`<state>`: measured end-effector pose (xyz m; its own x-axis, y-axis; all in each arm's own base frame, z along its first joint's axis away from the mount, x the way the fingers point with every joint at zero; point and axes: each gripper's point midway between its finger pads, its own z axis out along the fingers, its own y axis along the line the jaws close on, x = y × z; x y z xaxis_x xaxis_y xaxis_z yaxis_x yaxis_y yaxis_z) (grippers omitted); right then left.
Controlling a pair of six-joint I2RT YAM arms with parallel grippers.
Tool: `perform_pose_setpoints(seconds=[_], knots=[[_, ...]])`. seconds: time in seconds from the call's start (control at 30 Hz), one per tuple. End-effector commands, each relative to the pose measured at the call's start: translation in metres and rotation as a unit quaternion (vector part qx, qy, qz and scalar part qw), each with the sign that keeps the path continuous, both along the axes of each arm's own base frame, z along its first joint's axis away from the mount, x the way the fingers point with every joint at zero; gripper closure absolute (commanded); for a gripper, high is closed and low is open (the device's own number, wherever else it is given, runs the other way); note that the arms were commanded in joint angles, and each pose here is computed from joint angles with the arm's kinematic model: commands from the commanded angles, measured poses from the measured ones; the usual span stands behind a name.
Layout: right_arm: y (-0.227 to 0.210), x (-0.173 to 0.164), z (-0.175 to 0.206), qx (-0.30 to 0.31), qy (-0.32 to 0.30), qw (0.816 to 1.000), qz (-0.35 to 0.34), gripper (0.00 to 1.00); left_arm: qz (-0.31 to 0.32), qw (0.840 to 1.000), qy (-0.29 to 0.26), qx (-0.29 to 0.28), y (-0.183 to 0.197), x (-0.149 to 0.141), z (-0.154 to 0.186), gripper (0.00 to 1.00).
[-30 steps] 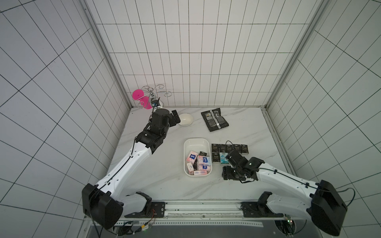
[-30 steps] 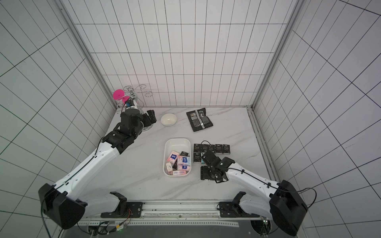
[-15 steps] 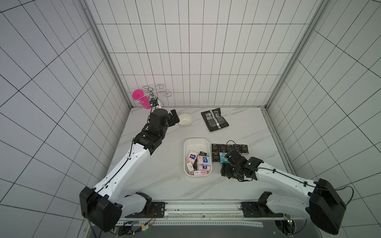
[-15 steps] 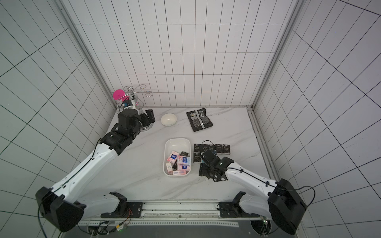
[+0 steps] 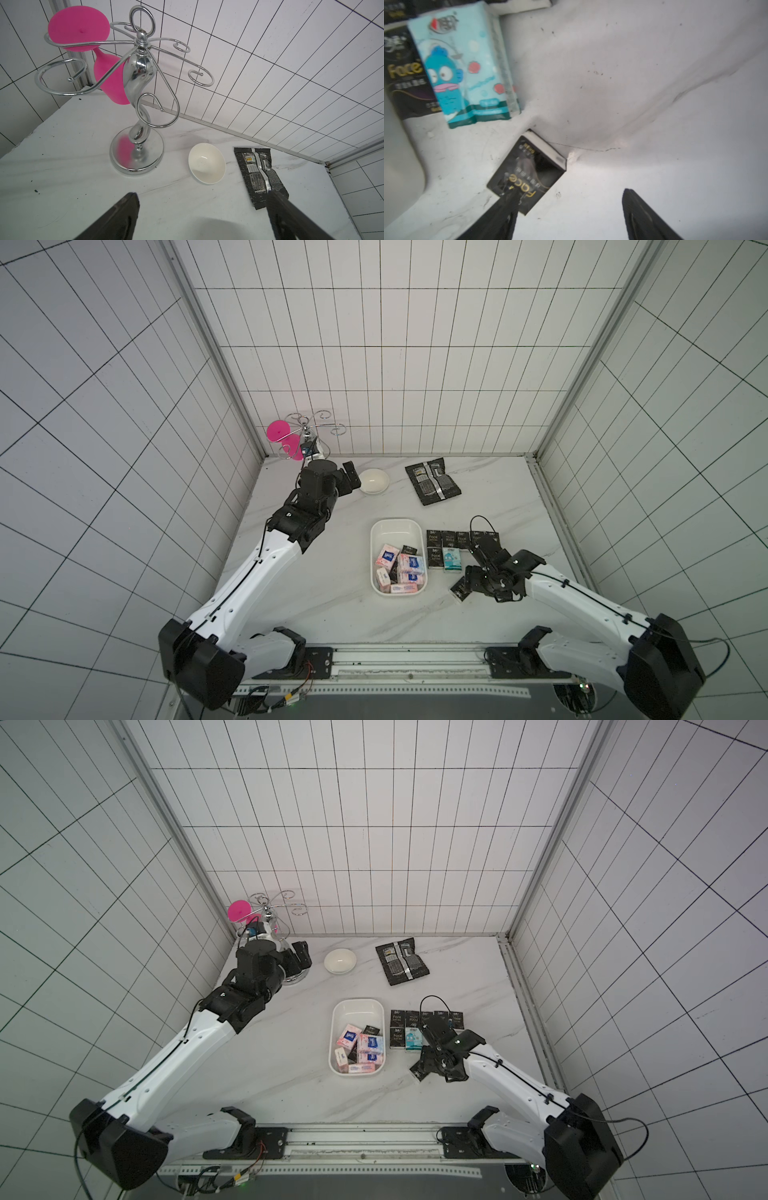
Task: Take the pocket tissues out of the storage box
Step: Move the pocket tissues to the center of the board.
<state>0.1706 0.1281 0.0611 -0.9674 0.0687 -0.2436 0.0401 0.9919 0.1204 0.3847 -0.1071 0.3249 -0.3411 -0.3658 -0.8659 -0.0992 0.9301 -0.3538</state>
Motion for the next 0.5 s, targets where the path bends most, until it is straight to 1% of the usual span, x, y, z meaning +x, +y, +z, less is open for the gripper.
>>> perform_pose_setpoints(seconds=[0.0,0.1,0.3,0.47], knots=[[0.017,-0.004,0.008,0.054,0.020,0.998,-0.013,0.19,-0.003,1.000,-0.013,-0.003,0.001,-0.002,0.013,0.01],[0.025,-0.004,0.001,0.091,0.025,0.994,-0.063,0.18,-0.003,1.000,-0.011,-0.003,0.001,-0.002,0.011,0.01],[0.025,-0.002,-0.003,0.119,0.013,0.980,-0.162,0.18,-0.006,1.000,-0.012,-0.013,0.000,-0.005,0.008,0.01],[0.034,-0.003,-0.003,0.141,0.005,0.968,-0.207,0.18,-0.008,1.000,-0.011,-0.019,-0.001,-0.006,0.005,0.01]])
